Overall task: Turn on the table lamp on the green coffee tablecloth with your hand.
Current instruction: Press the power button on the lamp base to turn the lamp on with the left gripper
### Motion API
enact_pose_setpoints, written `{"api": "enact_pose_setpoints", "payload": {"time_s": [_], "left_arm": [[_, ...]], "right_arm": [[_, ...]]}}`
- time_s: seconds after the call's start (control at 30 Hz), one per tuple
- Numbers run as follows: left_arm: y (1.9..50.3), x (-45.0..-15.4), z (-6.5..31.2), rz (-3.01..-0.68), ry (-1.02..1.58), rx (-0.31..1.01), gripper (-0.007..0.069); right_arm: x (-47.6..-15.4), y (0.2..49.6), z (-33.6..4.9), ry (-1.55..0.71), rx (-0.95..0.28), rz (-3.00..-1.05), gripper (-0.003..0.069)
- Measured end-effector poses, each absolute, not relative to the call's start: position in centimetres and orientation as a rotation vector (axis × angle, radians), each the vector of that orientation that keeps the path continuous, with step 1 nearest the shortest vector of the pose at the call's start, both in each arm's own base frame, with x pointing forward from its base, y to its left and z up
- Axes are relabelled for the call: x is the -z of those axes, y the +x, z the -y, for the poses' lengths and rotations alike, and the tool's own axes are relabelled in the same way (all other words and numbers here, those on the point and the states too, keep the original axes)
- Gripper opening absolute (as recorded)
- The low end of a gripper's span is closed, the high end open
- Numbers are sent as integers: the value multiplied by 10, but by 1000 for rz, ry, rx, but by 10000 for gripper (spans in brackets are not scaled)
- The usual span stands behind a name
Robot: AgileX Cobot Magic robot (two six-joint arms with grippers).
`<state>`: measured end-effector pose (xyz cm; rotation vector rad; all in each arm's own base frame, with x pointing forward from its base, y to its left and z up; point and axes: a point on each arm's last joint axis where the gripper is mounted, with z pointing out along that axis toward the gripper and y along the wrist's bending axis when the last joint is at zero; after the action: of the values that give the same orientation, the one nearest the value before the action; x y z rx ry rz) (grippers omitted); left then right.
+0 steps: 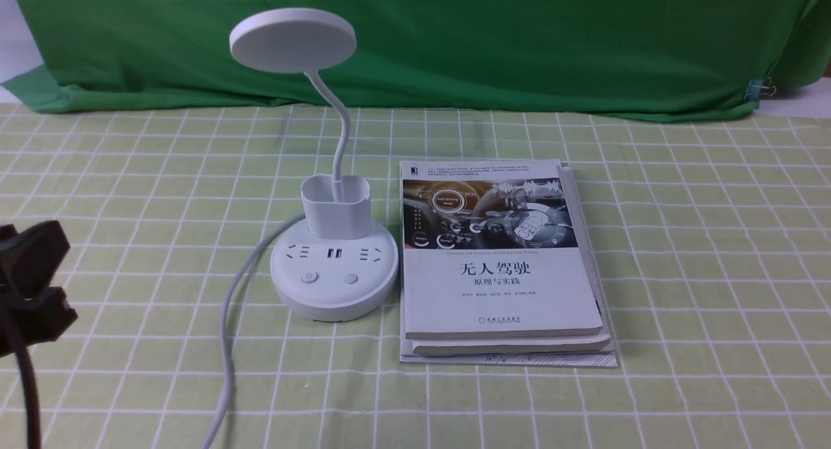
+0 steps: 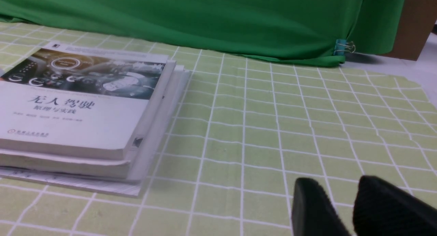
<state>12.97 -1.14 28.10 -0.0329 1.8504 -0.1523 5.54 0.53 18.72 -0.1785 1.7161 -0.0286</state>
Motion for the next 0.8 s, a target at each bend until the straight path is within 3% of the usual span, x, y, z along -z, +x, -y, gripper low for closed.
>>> {"api": "enact_pose_setpoints", "payload": {"time_s": [0.13, 0.27, 0.33, 0.43, 0.63, 0.8], "left_arm": [[151, -267, 14, -2010, -62, 171, 239], [172, -259, 18, -2189, -35, 170, 187], [192, -255, 24, -2317, 33, 194, 96], [215, -253, 31, -2389, 102, 250, 20], [249, -240, 65, -2461, 269, 336, 4], [270, -227, 107, -2495, 390, 291, 4]], "right_arm": [[-187, 55, -5, -179, 29, -1716, 245], [-187, 55, -5, -179, 29, -1716, 245], [-187, 55, -5, -179, 29, -1716, 245], [-187, 55, -5, -179, 29, -1716, 245], [-187, 55, -5, -179, 29, -1716, 245], [-187, 55, -5, -179, 29, -1716, 245]]}}
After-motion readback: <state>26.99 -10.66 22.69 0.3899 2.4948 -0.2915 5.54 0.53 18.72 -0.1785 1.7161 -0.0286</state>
